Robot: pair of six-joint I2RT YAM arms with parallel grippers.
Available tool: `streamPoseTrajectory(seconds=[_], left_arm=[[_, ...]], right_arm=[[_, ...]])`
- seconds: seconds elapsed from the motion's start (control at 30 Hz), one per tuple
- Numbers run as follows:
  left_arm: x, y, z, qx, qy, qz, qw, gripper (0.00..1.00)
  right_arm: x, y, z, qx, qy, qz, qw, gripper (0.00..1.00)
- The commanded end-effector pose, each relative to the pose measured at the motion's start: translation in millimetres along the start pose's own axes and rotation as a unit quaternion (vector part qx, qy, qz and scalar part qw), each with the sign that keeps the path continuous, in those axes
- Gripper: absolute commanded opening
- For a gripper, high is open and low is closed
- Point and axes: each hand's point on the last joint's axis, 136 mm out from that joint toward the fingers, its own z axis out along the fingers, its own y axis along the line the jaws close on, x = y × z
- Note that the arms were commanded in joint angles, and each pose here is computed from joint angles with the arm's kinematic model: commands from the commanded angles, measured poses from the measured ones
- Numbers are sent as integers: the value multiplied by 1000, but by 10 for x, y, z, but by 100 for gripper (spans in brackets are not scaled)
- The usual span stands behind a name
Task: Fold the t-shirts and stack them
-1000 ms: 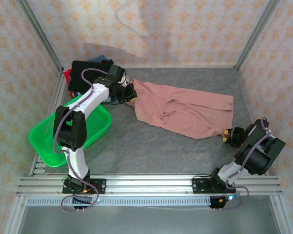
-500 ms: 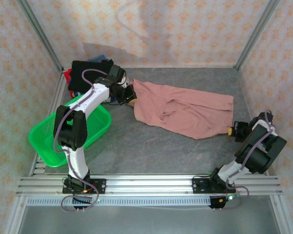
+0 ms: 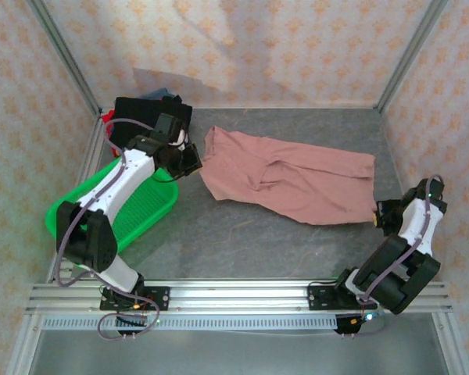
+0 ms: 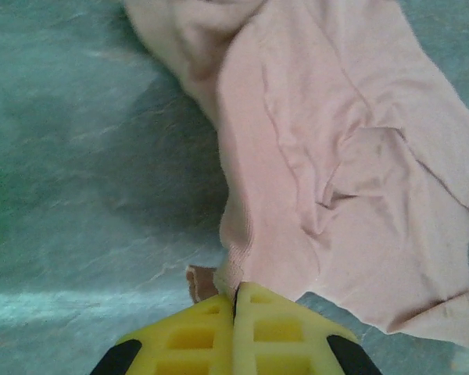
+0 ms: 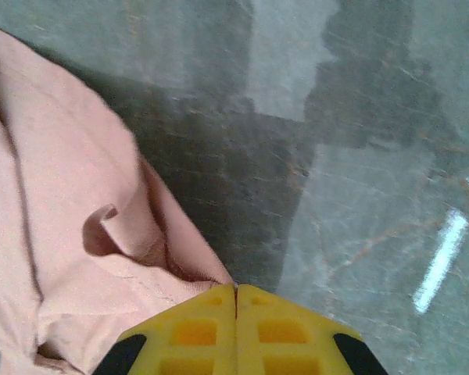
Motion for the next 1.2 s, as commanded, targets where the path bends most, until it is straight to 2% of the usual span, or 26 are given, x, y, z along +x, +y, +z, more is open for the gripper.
streamPoseTrajectory(seconds=[0.0, 0.17, 0.37, 0.47, 0.57, 0.6, 0.67, 0.83, 1.0, 1.17], left_arm=[[140, 438, -149, -78, -14, -41, 996, 0], [407, 771, -172, -113, -3, -77, 991, 0], [516, 866, -41, -115, 15, -84, 990, 0], [560, 878, 42, -108, 25, -88, 990, 0], [590, 867, 105, -101, 32, -87, 991, 0], [598, 861, 122, -98, 34, -86, 991, 0], [615, 852, 142, -94, 37, -84, 991, 0], [661, 890, 193, -97, 47, -77, 991, 0], [688, 915, 261, -93, 53, -62, 992, 0], [773, 1028, 355, -105, 67, -53, 991, 0]], right_arm=[[114, -282, -18, 51, 3, -6, 999, 0], [197, -449, 47, 74, 11, -4, 997, 0], [310, -648, 209, 93, 26, 11, 995, 1], [344, -761, 251, 112, 28, 15, 993, 12], [352, -779, 246, 117, 30, 16, 993, 33], [342, -764, 222, 117, 28, 16, 993, 38], [328, -690, 153, 108, 28, 11, 994, 40], [318, -483, -36, 82, 36, -12, 996, 43], [318, -147, -121, 24, 64, -29, 997, 46], [322, -28, -47, 17, 103, -33, 994, 44]])
